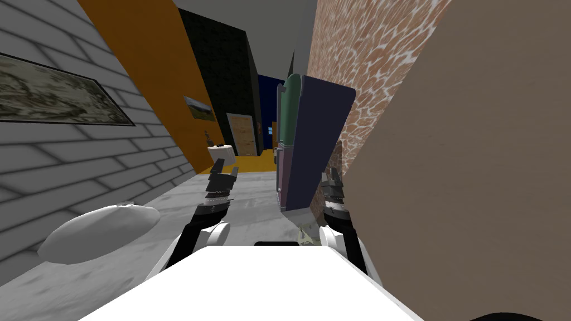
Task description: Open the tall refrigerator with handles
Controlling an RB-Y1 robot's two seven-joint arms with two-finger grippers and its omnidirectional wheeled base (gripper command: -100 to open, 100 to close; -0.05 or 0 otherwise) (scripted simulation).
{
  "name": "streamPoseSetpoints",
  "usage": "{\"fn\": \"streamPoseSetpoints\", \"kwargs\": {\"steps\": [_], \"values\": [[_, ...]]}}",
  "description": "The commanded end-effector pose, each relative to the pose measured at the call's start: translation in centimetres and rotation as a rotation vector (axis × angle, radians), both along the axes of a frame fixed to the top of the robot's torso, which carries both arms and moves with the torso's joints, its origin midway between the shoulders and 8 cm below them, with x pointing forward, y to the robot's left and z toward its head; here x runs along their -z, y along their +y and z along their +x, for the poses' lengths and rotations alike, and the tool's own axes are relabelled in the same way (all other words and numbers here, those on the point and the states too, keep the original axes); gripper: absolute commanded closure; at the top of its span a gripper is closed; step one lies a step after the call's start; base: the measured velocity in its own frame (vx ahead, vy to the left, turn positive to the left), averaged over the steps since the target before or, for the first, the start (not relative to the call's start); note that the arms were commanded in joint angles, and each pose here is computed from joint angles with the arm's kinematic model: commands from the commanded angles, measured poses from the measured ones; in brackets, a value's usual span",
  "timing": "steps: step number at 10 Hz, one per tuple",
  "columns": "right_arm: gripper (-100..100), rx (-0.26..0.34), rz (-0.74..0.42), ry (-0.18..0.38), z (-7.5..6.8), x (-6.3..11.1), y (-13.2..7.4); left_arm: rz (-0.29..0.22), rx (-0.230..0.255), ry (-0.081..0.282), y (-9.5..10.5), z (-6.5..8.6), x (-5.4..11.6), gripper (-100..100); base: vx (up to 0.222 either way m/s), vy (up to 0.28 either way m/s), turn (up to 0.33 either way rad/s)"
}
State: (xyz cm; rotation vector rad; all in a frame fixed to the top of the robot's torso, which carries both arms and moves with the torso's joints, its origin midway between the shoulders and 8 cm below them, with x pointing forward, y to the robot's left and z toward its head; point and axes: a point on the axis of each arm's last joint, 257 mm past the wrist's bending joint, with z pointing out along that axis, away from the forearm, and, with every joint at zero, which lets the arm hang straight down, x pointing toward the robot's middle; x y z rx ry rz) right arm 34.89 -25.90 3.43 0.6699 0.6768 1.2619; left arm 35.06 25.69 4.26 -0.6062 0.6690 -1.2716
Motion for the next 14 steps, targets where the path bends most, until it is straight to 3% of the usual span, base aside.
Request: {"fn": "streamPoseSetpoints", "kwargs": {"steps": [1, 9, 10, 14], "values": [[0, 0.0, 0.0, 0.0, 0.0, 0.0, 0.0, 0.0, 0.0, 0.0, 0.0, 0.0, 0.0, 0, 0.0, 0.0, 0.0], [0, 0.0, 0.0, 0.0, 0.0, 0.0, 0.0, 0.0, 0.0, 0.0, 0.0, 0.0, 0.0, 0, 0.0, 0.0, 0.0], [-100, -0.012, -0.053, 0.003, 0.0, -0.1, 0.5, 0.0, 0.0, 0.0, 0.0, 0.0, 0.0, 0, 0.025, 0.017, -0.05], [-100, -0.016, -0.253, -0.005, 0.2, -0.6, 2.0, 0.0, 0.0, 0.0, 0.0, 0.0, 0.0, 0, 0.073, 0.042, -0.113]]}}
